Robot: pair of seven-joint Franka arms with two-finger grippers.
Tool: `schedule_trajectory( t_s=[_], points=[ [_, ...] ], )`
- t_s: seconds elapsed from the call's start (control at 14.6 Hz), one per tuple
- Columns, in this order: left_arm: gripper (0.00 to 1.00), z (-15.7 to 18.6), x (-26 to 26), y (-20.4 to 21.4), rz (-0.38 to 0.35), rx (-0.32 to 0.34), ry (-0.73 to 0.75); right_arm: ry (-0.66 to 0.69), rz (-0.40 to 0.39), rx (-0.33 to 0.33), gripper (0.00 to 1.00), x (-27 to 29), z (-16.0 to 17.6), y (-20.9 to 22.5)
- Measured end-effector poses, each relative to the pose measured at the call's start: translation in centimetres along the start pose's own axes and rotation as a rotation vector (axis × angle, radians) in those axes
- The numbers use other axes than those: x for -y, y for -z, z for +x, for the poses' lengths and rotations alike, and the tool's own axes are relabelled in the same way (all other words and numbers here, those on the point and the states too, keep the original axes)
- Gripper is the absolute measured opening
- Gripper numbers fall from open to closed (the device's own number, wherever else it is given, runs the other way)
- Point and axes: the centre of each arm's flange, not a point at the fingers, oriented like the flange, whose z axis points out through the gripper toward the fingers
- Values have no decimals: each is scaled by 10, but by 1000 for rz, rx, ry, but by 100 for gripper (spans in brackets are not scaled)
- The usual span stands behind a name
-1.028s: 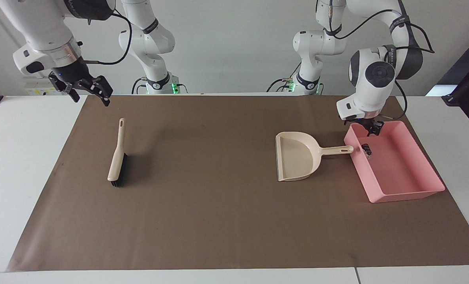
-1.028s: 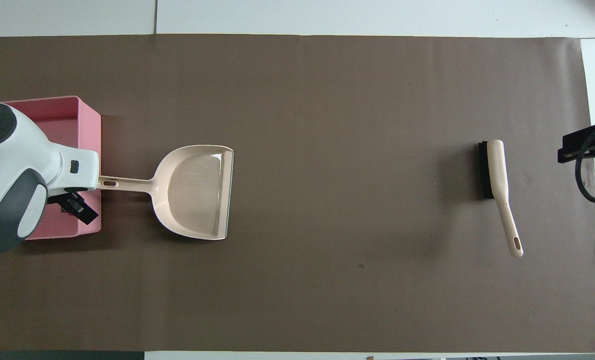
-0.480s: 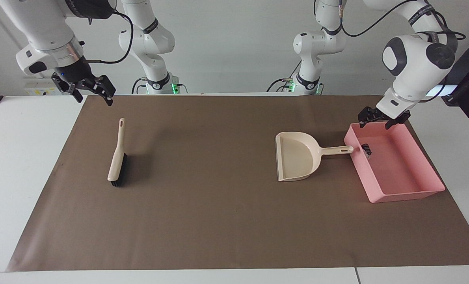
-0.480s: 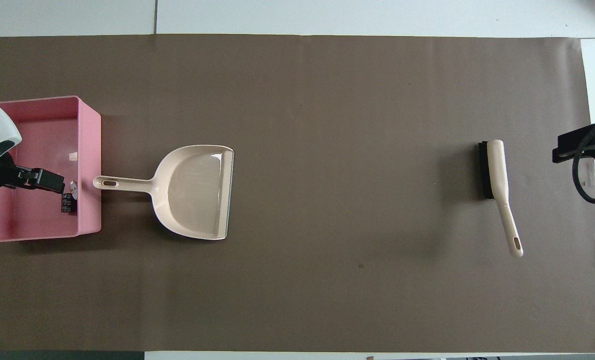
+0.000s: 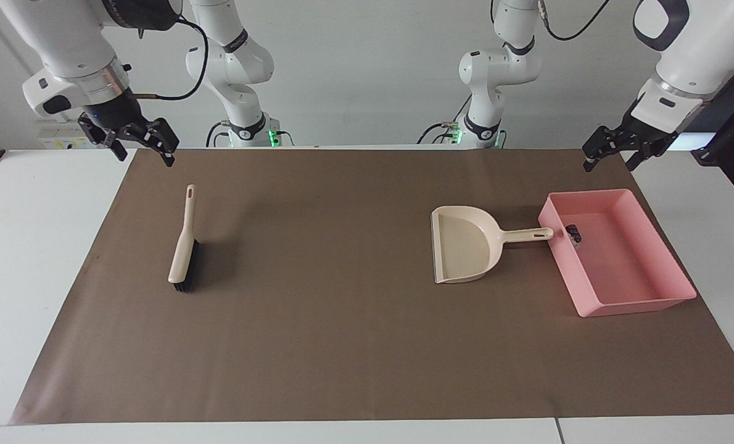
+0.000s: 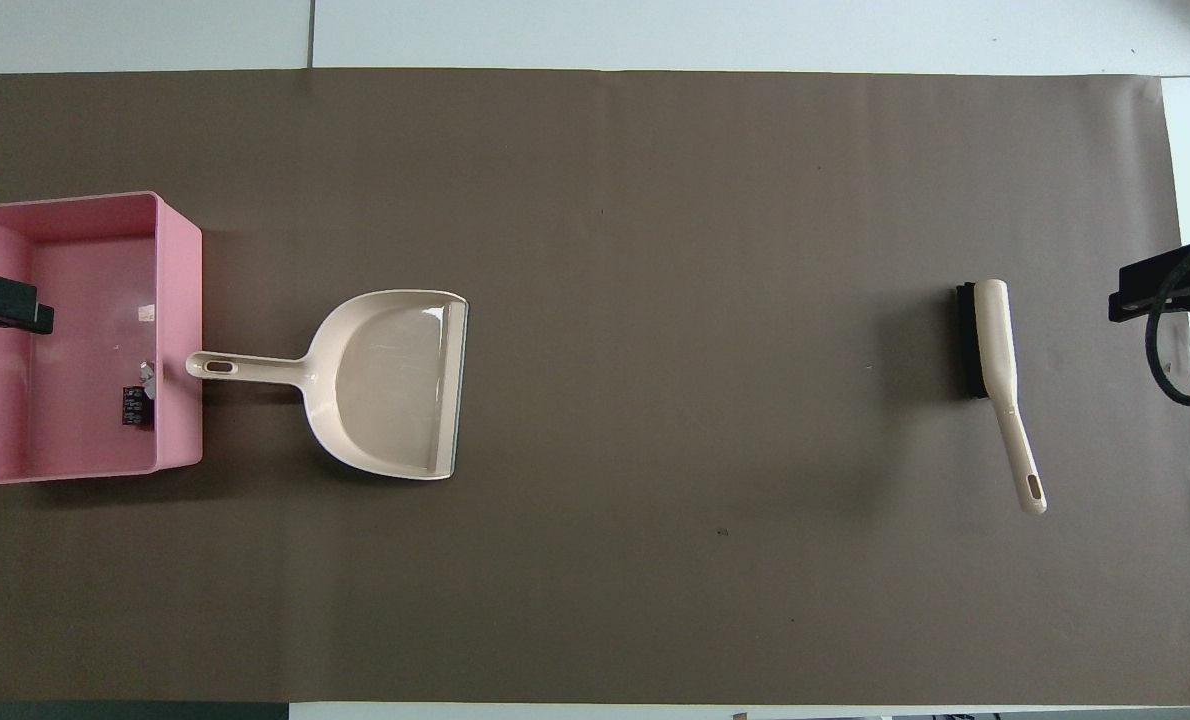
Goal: Clean e-waste and dump in bin
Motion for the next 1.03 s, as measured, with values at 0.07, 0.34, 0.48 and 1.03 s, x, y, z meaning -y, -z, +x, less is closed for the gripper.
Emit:
schedule_trajectory(
  t_s=[0.07, 0.34, 0.48, 1.03],
  points=[
    [98, -2, -2, 9, -1, 6, 1, 0, 0, 0, 99, 0, 0, 0],
    [98, -8, -4, 16, -2, 48, 3, 0, 0, 0, 99, 0, 0, 0],
    [98, -7, -4, 11, -3, 63, 4, 0, 0, 0, 99, 0, 0, 0],
    [98, -7, -2, 5, -4, 76, 8, 0, 0, 2, 99, 0, 0, -1]
  ],
)
